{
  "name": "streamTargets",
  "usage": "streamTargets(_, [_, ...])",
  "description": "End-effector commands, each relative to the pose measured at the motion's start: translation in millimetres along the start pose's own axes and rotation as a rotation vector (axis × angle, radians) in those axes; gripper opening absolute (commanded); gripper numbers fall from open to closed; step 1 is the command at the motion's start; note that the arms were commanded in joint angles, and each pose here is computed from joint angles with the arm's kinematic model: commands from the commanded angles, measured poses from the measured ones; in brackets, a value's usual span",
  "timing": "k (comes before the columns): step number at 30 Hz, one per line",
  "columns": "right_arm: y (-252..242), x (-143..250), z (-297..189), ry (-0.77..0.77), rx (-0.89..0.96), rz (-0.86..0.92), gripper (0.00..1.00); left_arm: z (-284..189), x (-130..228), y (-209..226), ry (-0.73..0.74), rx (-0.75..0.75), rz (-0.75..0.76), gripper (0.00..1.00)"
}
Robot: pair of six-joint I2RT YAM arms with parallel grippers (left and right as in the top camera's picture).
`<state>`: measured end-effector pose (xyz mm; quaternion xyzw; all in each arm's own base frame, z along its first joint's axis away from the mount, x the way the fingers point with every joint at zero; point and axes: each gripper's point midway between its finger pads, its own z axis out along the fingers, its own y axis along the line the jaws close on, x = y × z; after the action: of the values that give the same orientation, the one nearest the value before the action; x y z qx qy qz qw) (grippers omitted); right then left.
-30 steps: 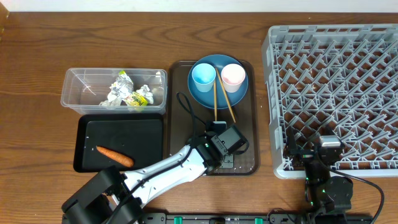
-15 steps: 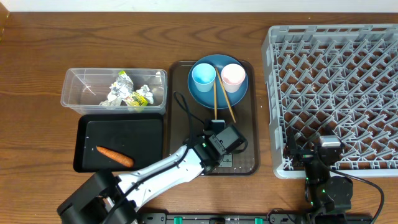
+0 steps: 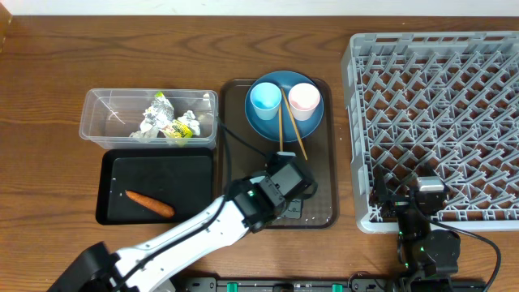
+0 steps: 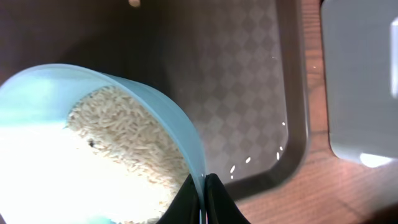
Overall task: Sort waste into correct bins and load items into the dishwasher rack
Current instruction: 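Lower the left gripper to the rice bowl rim and grasp it, then lift the rice bowl with the left gripper over the black tray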
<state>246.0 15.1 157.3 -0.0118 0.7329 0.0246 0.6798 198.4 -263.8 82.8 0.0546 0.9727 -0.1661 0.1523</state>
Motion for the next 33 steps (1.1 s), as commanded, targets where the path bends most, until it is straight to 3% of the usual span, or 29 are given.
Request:
streamTargets(1, [-0.1,1.2,0.1,0.003,0.0,0.014,0.99,-15.4,-9.5,6.1,-0.027,0.008,0.014,0.06])
streamTargets(26, [-0.1,1.2,0.1,0.003,0.0,0.014,0.99,-80.1,-50.7,155.9,-0.091,-0.208,-0.227,0.06])
streamTargets(33, [0.0,1.2,0.1,0.003,0.0,0.014,0.99,-88.1,-57.9,175.6,-0.075,-0.078,-0.292,0.06])
